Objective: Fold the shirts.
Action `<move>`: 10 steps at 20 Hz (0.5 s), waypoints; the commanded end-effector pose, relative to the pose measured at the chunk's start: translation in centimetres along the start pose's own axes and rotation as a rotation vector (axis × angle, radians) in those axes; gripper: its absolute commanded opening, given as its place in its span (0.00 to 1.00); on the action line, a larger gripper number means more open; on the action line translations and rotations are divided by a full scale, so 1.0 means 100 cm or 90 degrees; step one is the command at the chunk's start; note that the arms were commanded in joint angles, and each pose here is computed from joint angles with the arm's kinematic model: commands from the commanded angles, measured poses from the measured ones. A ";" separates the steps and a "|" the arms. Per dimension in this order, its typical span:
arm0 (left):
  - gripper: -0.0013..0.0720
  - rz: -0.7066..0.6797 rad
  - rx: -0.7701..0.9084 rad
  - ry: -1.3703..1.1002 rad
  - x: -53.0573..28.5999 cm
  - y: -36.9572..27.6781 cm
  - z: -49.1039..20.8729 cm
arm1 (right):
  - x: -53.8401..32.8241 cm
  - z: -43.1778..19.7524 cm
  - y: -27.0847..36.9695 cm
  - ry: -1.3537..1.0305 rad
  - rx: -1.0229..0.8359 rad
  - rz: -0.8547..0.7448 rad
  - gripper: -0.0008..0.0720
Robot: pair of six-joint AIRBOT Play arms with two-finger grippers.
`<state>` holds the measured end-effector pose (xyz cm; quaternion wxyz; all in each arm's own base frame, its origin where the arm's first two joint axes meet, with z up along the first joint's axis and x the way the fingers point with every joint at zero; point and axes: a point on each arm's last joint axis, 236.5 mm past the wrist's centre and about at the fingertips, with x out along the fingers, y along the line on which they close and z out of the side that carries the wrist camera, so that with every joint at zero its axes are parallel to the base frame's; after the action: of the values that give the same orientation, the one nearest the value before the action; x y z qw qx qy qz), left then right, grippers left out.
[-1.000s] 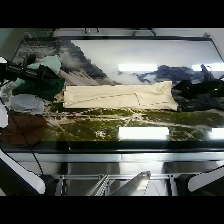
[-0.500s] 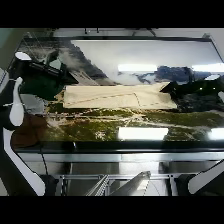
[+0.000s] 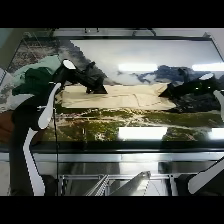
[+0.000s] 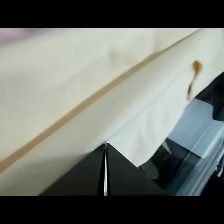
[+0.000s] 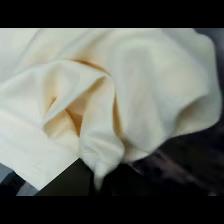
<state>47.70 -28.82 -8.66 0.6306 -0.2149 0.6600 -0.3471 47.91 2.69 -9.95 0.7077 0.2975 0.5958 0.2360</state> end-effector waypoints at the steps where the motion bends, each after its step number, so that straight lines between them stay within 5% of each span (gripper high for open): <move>1: 0.01 0.041 0.037 -0.043 0.041 -0.018 0.012 | -0.050 0.005 0.035 -0.008 -0.014 0.054 0.04; 5: 0.01 0.030 0.046 -0.036 0.072 -0.037 0.005 | -0.092 0.006 0.076 -0.019 -0.063 0.066 0.04; 10: 0.01 -0.032 0.042 -0.029 0.090 -0.069 0.001 | -0.118 0.004 0.191 -0.063 -0.146 0.196 0.04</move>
<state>46.01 -38.16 -10.52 0.6489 -0.2012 0.6358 -0.3664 47.42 4.65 6.30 0.7259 0.3056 0.5164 0.3362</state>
